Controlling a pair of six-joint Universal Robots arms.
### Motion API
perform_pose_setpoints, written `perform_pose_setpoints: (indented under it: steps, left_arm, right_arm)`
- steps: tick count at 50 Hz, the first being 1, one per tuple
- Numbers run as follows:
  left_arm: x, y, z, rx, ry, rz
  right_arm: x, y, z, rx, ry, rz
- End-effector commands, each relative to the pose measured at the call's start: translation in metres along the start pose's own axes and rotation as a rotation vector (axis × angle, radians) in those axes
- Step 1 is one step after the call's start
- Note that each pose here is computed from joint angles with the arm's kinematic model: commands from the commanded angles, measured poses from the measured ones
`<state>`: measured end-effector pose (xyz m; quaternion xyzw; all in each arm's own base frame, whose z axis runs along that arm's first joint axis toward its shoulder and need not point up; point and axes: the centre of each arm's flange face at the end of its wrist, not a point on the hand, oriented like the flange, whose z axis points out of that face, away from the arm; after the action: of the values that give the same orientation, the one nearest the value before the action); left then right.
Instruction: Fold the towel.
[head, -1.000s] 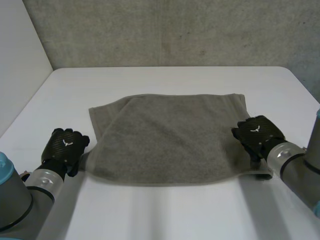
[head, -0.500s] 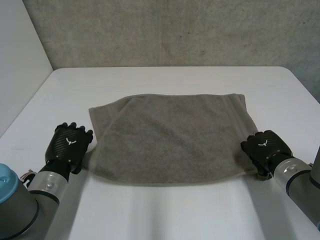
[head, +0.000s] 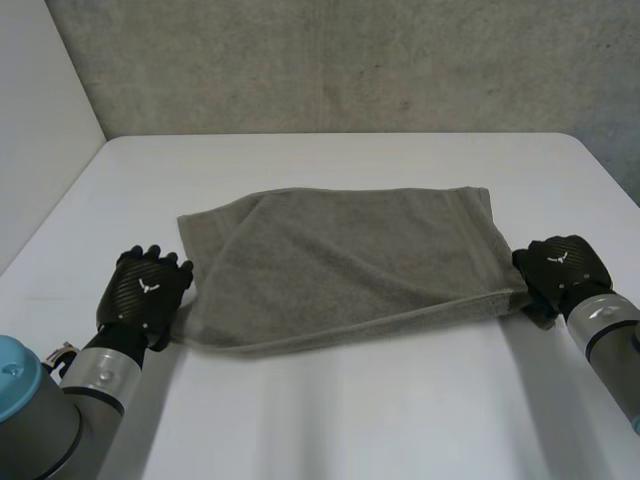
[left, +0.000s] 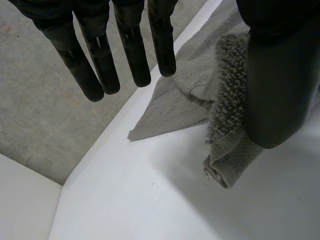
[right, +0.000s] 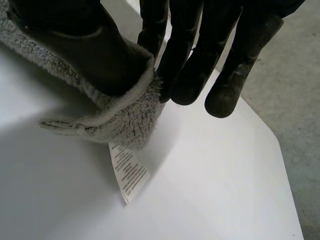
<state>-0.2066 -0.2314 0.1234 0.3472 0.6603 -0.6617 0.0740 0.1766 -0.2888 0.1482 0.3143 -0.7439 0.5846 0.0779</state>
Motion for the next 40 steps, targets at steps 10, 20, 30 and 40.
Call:
perform_pose_setpoints:
  steps: [10,20,30,40]
  left_arm:
    - [0.025,-0.01,-0.013,0.048,0.157,-0.002]
    - [0.023,-0.007,-0.008,0.045,0.152,-0.002]
    - [0.016,-0.015,-0.004,0.073,0.124,-0.001]
    - [-0.055,-0.112,-0.017,0.339,-0.097,-0.053]
  right_arm:
    - [-0.003,-0.003,-0.003,0.008,-0.008,0.056]
    - [-0.003,-0.003,-0.003,0.006,-0.008,0.057]
    - [0.011,-0.016,-0.005,0.048,0.033,0.058]
    - [0.064,-0.121,-0.065,0.319,0.165,0.007]
